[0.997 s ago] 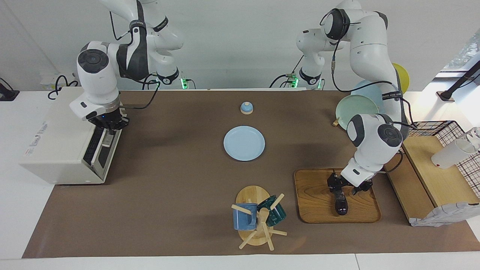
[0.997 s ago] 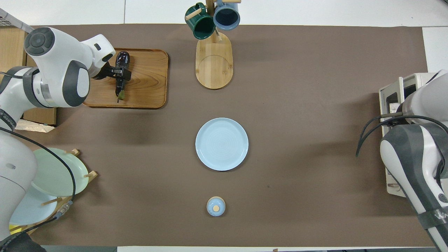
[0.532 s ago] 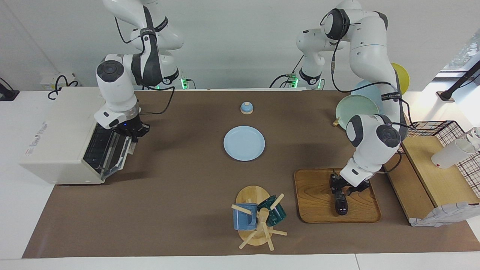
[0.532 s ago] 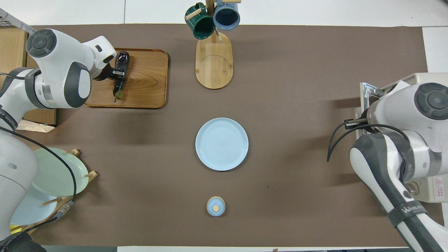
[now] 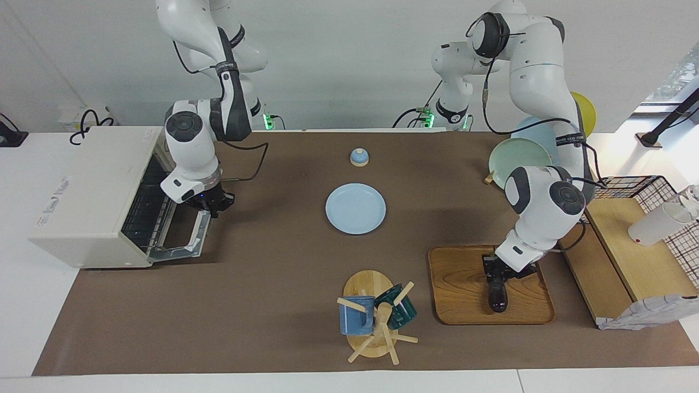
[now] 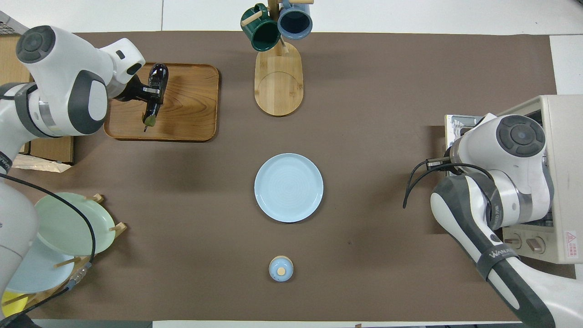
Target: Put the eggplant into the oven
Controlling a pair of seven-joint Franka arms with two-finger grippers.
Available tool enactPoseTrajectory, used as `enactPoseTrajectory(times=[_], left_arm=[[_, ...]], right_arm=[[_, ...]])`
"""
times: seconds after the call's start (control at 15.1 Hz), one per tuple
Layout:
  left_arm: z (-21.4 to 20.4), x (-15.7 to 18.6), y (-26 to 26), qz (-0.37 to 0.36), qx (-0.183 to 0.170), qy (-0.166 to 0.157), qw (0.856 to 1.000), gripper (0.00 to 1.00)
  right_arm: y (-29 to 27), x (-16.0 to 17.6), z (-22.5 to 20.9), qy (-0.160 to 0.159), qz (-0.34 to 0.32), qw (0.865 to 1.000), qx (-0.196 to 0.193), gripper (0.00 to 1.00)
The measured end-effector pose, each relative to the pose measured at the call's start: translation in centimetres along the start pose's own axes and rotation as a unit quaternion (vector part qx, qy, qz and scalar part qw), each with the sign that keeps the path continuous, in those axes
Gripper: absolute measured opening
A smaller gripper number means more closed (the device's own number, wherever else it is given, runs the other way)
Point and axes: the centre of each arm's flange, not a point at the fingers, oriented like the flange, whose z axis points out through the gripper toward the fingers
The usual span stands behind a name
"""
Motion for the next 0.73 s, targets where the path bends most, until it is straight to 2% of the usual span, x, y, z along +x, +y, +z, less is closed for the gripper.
enactPoseTrajectory(times=[0.2,0.33,0.47,0.66,0.73], left_arm=[[-6.9,-1.7,3.0,-0.032,-0.008,-0.021,0.999,0.33],[-9.9,-2.8,7.6,-0.057,-0.007,-0.028,0.998,0.33],[-10.6,-4.0,13.7,-0.075,-0.006,-0.036,0.997,0.33],[-9.0,-6.3,22.2,-0.101,-0.001,-0.054,0.993,0.33],[-8.2,-7.3,24.7,-0.106,0.0,-0.056,0.993,0.33]], right_arm=[[-0.1,-0.1,0.6,-0.003,0.005,1.0,0.007,0.01],[-0.3,-0.2,0.7,-0.006,0.019,1.0,0.022,0.01],[-1.6,-0.2,0.3,-0.008,0.021,0.999,0.038,0.01],[-3.8,0.3,-1.5,-0.004,0.006,0.999,0.043,0.01],[-4.1,0.4,-2.1,-0.001,0.003,0.999,0.043,0.07]])
